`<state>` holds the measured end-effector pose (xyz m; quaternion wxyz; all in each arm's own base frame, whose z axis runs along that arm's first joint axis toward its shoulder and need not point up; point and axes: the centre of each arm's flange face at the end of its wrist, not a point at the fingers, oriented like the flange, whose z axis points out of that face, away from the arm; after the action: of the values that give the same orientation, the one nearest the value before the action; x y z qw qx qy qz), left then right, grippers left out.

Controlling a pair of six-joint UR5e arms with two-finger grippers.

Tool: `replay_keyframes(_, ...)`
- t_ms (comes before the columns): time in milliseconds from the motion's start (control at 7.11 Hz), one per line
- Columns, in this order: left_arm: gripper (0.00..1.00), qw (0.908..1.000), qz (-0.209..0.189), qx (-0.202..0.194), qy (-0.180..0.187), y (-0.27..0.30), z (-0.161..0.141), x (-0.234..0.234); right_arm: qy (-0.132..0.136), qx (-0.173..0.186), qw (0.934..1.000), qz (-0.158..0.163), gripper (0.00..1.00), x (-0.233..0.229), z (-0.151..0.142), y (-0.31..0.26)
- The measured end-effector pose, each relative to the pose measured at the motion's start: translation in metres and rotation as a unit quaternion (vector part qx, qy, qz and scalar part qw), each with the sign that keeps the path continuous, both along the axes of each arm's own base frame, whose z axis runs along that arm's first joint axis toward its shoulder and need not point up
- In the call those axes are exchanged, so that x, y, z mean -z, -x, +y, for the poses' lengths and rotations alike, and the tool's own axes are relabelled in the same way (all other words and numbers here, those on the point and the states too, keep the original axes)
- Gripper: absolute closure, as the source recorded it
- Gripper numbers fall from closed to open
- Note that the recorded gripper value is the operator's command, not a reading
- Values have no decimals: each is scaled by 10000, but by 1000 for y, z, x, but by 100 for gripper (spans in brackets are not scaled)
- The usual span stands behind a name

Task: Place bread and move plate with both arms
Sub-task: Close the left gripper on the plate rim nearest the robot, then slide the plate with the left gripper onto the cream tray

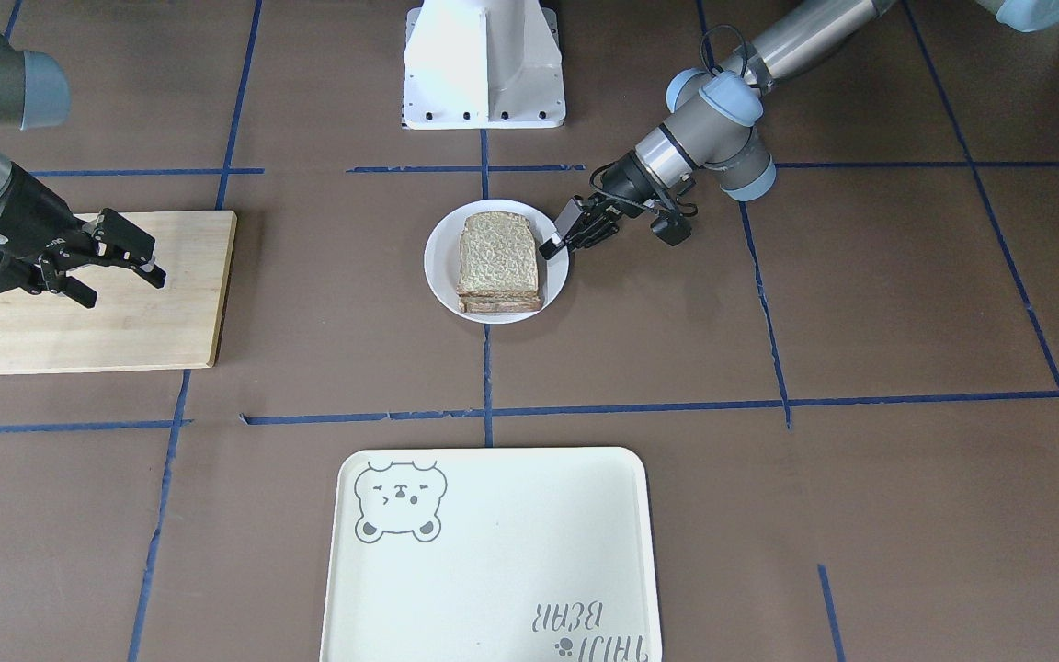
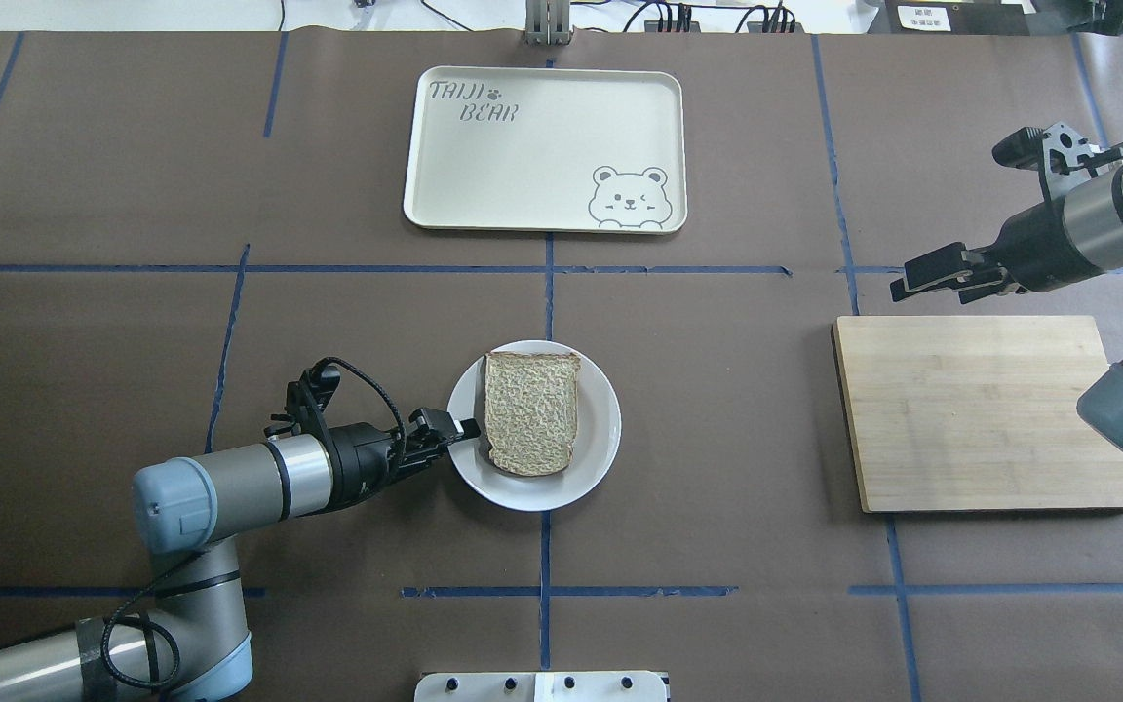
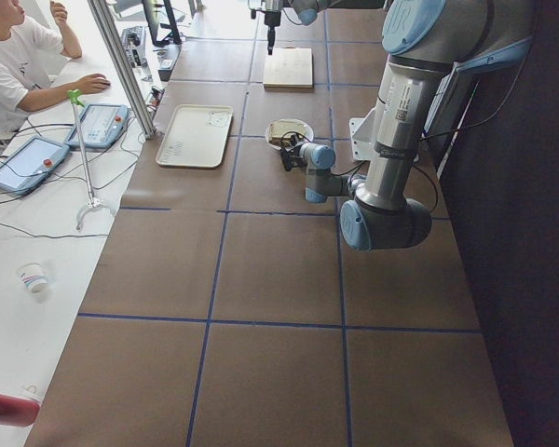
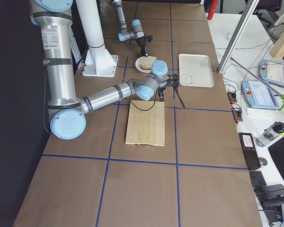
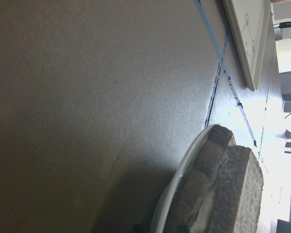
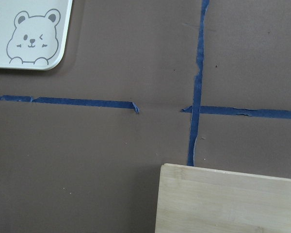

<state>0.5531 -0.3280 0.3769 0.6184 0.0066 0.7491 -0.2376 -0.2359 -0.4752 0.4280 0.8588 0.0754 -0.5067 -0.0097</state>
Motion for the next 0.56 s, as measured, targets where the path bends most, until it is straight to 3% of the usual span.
replay_keyframes(562, 95, 9999, 128, -19, -41, 0, 2, 3, 17, -7, 10000, -29, 0, 1, 0, -5)
